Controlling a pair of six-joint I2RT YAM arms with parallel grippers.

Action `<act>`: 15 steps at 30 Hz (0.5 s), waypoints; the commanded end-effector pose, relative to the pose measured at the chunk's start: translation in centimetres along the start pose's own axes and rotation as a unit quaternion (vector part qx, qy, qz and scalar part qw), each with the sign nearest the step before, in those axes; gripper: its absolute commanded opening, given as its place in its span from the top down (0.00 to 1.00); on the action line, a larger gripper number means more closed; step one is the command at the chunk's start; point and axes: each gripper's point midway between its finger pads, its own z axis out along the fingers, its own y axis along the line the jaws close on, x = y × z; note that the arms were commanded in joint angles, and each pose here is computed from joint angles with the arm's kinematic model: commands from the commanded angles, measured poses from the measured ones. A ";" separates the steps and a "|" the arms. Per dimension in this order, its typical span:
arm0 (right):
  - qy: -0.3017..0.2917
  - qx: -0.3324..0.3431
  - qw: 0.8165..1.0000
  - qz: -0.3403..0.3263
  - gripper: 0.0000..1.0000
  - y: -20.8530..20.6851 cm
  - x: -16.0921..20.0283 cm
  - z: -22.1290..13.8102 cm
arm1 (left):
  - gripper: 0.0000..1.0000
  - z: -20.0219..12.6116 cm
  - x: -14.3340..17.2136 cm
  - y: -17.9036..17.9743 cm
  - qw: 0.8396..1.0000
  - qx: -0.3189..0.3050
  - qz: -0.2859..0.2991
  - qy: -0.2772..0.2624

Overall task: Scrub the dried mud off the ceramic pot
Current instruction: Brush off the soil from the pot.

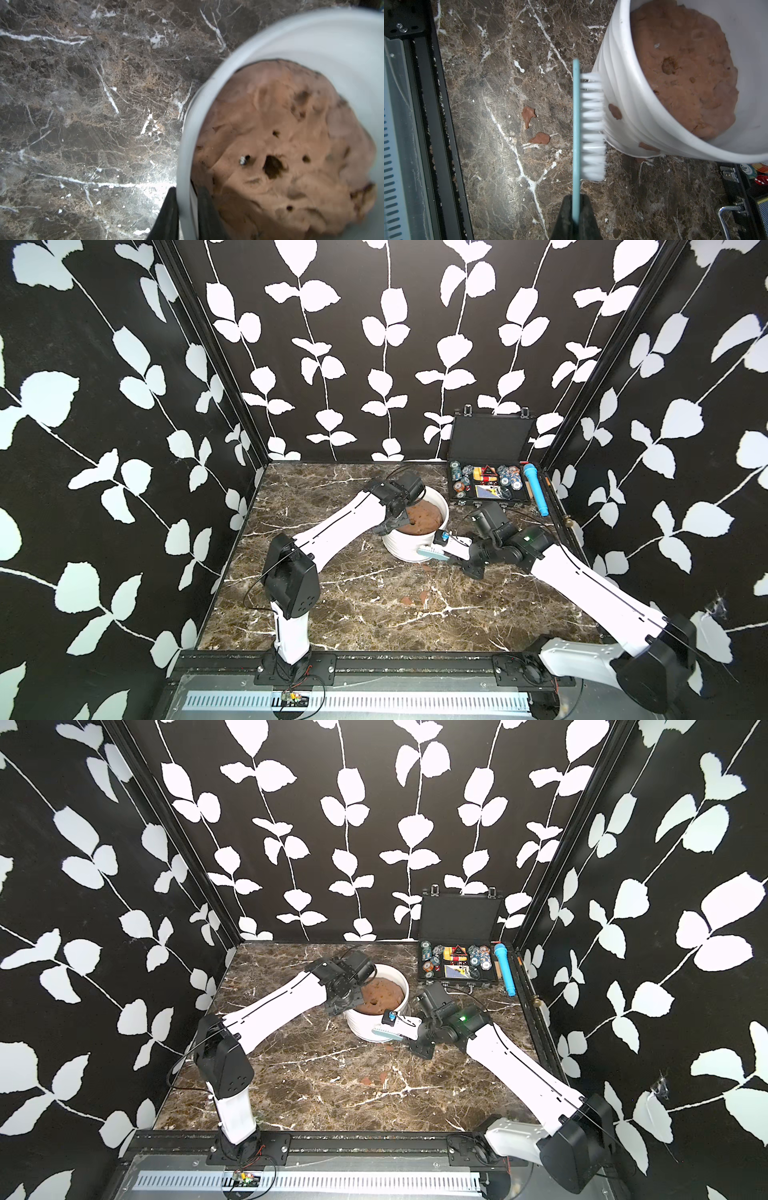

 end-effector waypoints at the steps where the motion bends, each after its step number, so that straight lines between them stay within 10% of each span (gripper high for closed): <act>1: -0.021 -0.003 1.000 0.001 1.00 0.2 -0.5 -0.3 | 0.86 0.7 0.7 1.2 0.998 -0.031 0.043 0.017; 15: -0.025 -0.022 0.999 0.000 1.00 0.9 -1.0 -0.2 | 1.00 2.9 -4.8 2.9 0.988 -0.050 0.145 -0.007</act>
